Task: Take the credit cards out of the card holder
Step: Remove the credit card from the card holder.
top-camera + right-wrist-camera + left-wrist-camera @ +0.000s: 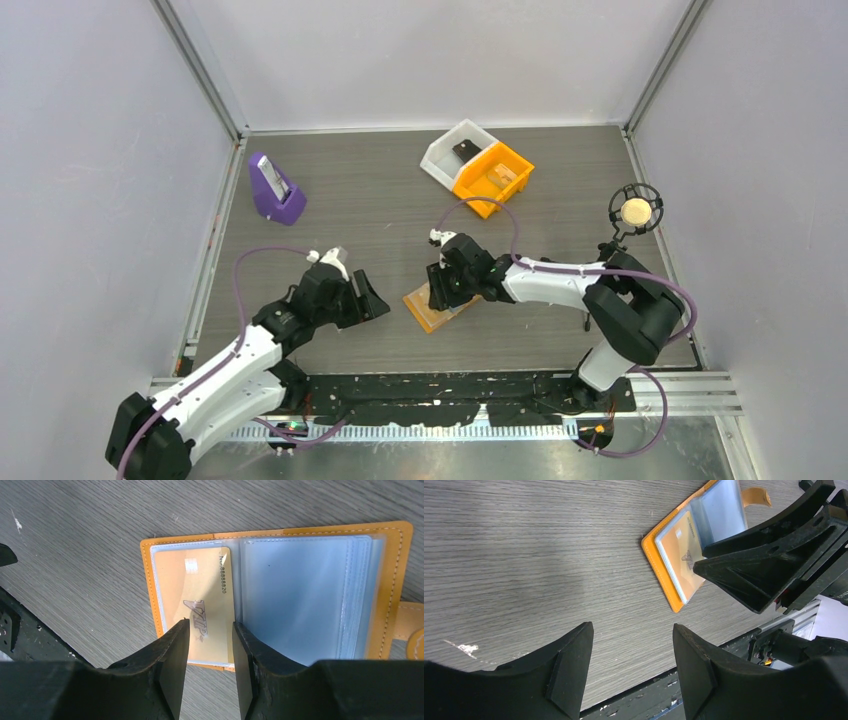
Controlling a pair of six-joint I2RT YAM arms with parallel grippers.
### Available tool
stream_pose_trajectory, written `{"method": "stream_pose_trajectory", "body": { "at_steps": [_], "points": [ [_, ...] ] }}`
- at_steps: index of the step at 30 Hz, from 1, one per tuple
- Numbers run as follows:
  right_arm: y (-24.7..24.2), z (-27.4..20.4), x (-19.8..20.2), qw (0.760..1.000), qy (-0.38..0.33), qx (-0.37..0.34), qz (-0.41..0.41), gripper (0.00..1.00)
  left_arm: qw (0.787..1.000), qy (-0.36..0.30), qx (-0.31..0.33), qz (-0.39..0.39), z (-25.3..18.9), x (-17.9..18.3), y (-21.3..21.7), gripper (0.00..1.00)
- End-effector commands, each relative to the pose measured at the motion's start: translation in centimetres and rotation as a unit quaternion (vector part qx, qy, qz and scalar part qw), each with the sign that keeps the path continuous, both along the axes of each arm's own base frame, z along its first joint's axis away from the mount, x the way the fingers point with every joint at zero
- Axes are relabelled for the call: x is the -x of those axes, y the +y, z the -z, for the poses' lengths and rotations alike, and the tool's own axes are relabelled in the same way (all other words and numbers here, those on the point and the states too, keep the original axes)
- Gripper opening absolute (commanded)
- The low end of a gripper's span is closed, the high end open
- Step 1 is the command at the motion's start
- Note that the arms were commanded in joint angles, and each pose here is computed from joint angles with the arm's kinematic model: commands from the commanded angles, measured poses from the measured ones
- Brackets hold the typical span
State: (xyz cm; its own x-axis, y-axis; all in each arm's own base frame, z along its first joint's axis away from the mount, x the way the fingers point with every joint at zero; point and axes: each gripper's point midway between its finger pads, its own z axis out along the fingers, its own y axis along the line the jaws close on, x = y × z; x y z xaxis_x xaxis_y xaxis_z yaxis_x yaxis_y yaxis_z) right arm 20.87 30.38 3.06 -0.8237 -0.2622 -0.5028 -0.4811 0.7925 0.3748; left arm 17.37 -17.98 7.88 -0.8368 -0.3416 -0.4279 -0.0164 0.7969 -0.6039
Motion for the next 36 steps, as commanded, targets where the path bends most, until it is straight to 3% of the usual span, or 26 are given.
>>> {"method": "stream_pose_trajectory", "body": {
  "at_steps": [1, 12, 22, 25, 29, 36],
  "points": [
    [1.8, -1.0, -0.7, 0.999, -0.007, -0.033, -0.009, 0.44, 1.0, -0.02, -0.003, -0.014, -0.5, -0.5, 0.5, 0.62],
    [5.8, -2.0, 2.6, 0.996, 0.026, -0.079, -0.03, 0.42, 0.999, -0.013, -0.018, -0.024, 0.0, -0.5, 1.0, 0.6],
    [6.0, -4.9, 2.1, 0.996, -0.005, -0.079, -0.026, 0.41, 0.999, -0.007, 0.031, 0.032, -0.7, -0.7, -2.0, 0.44],
    [5.9, -4.9, 2.1, 0.997, -0.002, -0.079, -0.023, 0.39, 0.998, -0.001, 0.05, 0.044, -0.6, -0.9, -3.1, 0.36],
    [5.4, -3.9, 1.8, 0.998, 0.004, -0.066, -0.014, 0.36, 0.997, 0.013, 0.059, 0.045, 0.5, -1.1, -3.8, 0.16],
    [5.2, -2.2, 1.6, 0.998, 0.014, -0.063, -0.014, 0.35, 0.997, 0.015, 0.059, 0.047, 2.2, -1.8, -4.3, 0.0]
  ]
}}
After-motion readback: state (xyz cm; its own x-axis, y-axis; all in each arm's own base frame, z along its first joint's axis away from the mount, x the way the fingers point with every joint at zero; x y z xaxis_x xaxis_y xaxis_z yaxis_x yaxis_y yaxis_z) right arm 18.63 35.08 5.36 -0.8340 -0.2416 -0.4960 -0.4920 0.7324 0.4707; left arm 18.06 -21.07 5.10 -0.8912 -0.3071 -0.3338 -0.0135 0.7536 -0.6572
